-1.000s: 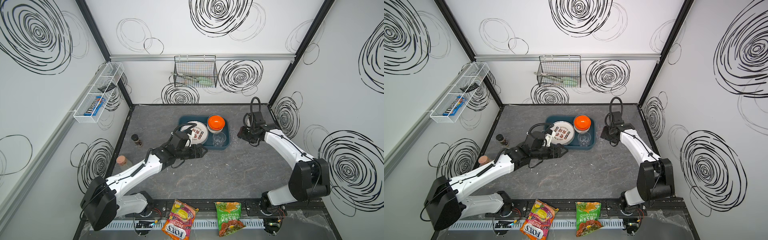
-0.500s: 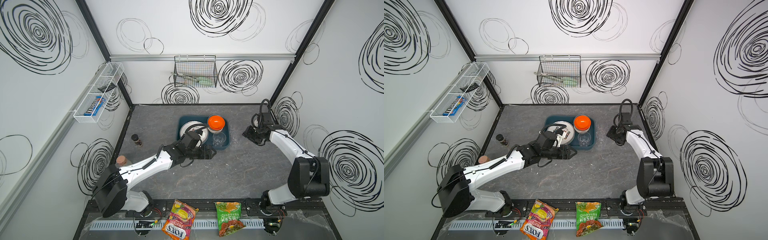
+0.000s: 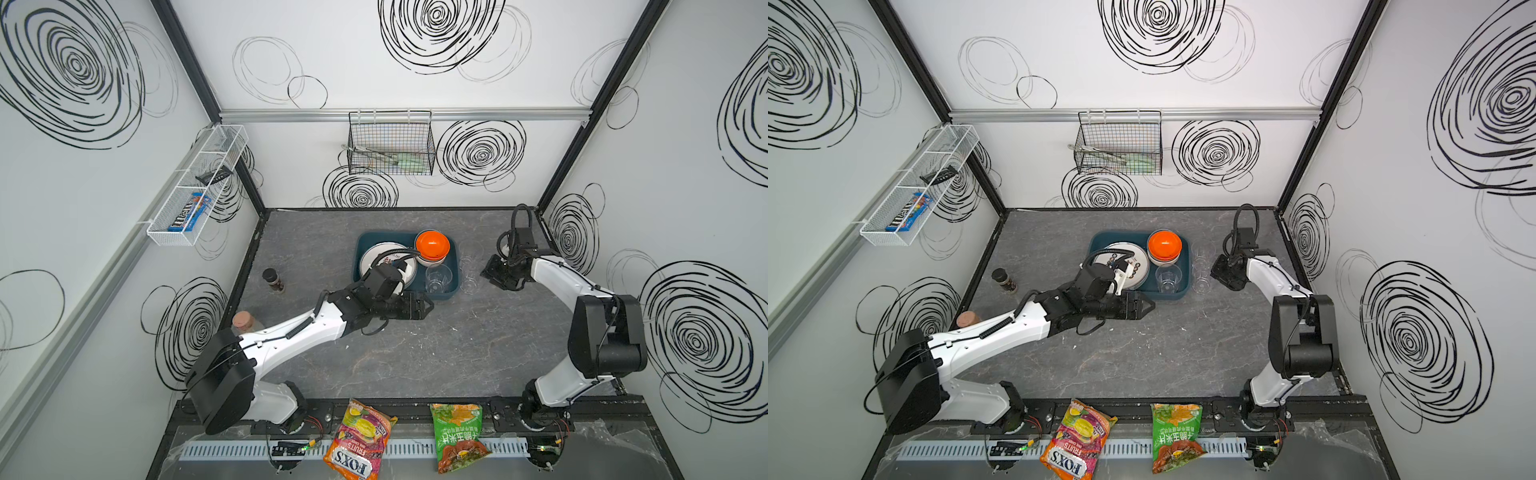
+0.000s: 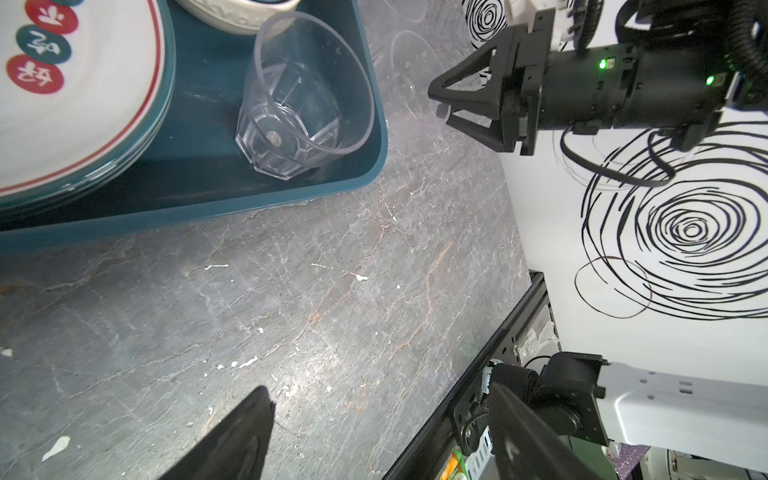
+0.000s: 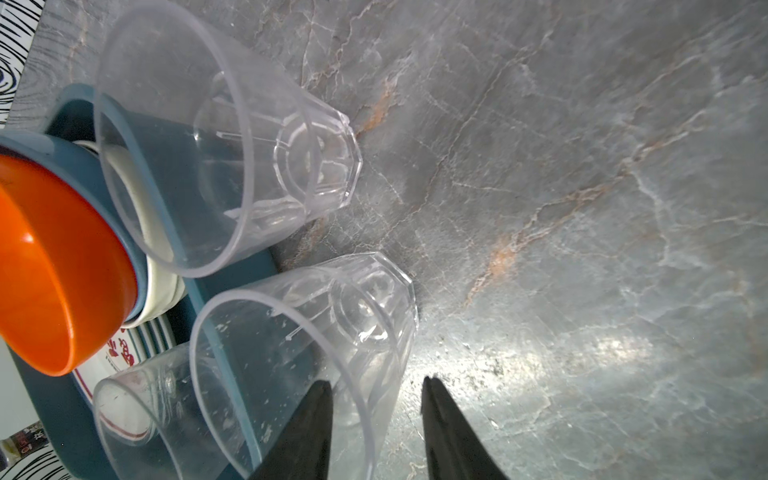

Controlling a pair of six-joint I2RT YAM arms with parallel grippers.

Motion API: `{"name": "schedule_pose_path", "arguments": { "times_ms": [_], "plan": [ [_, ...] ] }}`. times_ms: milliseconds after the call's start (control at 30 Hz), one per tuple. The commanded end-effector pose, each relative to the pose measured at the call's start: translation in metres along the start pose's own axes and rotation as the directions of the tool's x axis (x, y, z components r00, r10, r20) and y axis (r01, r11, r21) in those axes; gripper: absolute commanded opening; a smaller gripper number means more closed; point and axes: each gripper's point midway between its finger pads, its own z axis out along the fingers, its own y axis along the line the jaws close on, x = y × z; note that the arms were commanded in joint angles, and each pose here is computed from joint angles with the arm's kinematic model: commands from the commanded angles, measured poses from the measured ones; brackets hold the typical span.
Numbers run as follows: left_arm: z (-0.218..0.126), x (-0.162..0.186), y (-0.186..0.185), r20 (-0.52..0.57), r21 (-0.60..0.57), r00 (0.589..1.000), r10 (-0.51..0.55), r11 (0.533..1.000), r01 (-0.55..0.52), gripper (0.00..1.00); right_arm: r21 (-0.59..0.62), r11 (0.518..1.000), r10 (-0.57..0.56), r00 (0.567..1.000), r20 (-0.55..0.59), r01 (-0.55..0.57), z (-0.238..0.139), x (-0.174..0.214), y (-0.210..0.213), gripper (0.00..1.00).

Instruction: Place the mixed dishes into the plastic bin

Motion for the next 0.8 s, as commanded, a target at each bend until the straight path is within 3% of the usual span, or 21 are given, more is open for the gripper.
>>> {"name": "schedule_pose_path", "arguments": {
  "times_ms": [0,467,767],
  "plan": [
    [-0.002,-0.007,-0.001,0.037,0.012,0.999,0.010,1.000,-0.011,0.84,0.006,1.000,0.017,1.000,-0.007,-0.017,0.006,0.001,-0.004,0.37],
    [-0.003,0.000,0.010,0.031,0.008,0.999,-0.019,1.000,0.018,0.84,0.059,0.998,0.003,1.000,-0.013,-0.002,0.006,0.012,-0.020,0.23],
    [-0.005,0.001,0.012,0.029,0.007,0.999,-0.023,1.000,0.023,0.83,0.099,0.995,-0.005,1.000,0.025,0.003,-0.007,0.010,-0.030,0.07]
  ]
}}
